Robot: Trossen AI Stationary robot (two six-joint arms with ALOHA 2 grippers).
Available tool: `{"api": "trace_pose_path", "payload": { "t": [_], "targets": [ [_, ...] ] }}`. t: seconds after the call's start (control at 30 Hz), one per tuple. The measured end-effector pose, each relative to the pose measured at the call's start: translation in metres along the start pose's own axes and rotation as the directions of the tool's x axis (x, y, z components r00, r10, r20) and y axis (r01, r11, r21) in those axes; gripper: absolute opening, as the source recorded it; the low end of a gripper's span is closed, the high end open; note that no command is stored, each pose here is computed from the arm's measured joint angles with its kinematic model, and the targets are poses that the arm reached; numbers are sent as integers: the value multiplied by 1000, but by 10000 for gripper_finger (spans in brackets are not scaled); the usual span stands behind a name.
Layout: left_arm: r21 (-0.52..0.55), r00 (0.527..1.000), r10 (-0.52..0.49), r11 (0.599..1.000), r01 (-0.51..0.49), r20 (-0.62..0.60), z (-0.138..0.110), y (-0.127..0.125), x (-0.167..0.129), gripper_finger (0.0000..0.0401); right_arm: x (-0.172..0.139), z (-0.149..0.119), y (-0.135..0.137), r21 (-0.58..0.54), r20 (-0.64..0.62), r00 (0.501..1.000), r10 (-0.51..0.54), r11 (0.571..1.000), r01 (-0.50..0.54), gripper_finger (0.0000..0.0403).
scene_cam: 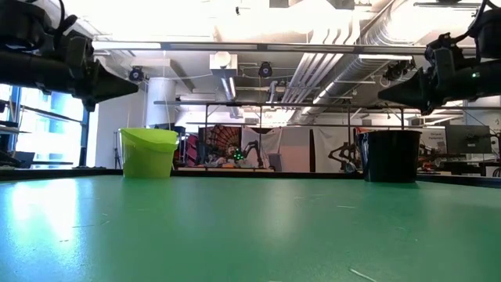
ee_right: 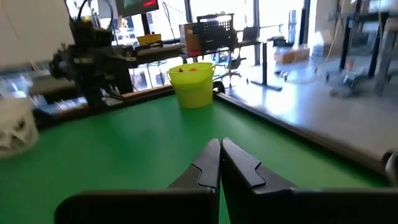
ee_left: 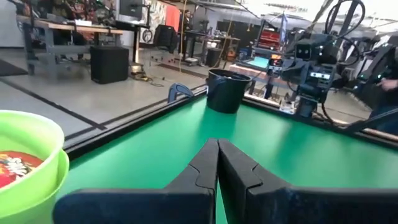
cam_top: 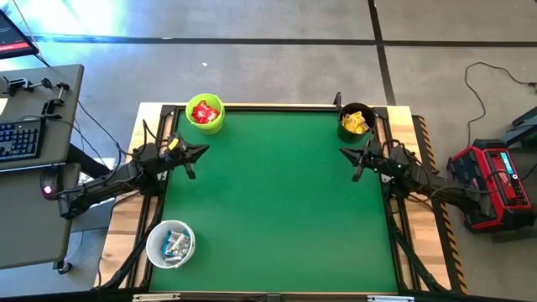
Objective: Sort candy by brand, put in halloween buckets
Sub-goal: Return to Home Position
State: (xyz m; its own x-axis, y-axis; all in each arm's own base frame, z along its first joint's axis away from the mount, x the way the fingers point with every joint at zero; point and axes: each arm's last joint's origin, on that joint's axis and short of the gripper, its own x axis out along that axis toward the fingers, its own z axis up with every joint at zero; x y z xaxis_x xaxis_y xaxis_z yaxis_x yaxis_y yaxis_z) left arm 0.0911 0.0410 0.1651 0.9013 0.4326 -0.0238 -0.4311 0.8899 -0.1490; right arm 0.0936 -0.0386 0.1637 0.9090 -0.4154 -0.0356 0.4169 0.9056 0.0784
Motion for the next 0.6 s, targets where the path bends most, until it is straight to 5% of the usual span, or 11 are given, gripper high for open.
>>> {"api": "trace_pose_path", "payload": {
  "t": [0.2,0.6],
  "targets": [
    [35,998,59,998,-60,19,1,2,0,1,1,-1,0,200,-14,1000,4,980,-2,0],
    [49,998,53,997,-54,18,1,1,0,1,1,-1,0,198,-13,1000,6,980,-3,0]
  ]
}}
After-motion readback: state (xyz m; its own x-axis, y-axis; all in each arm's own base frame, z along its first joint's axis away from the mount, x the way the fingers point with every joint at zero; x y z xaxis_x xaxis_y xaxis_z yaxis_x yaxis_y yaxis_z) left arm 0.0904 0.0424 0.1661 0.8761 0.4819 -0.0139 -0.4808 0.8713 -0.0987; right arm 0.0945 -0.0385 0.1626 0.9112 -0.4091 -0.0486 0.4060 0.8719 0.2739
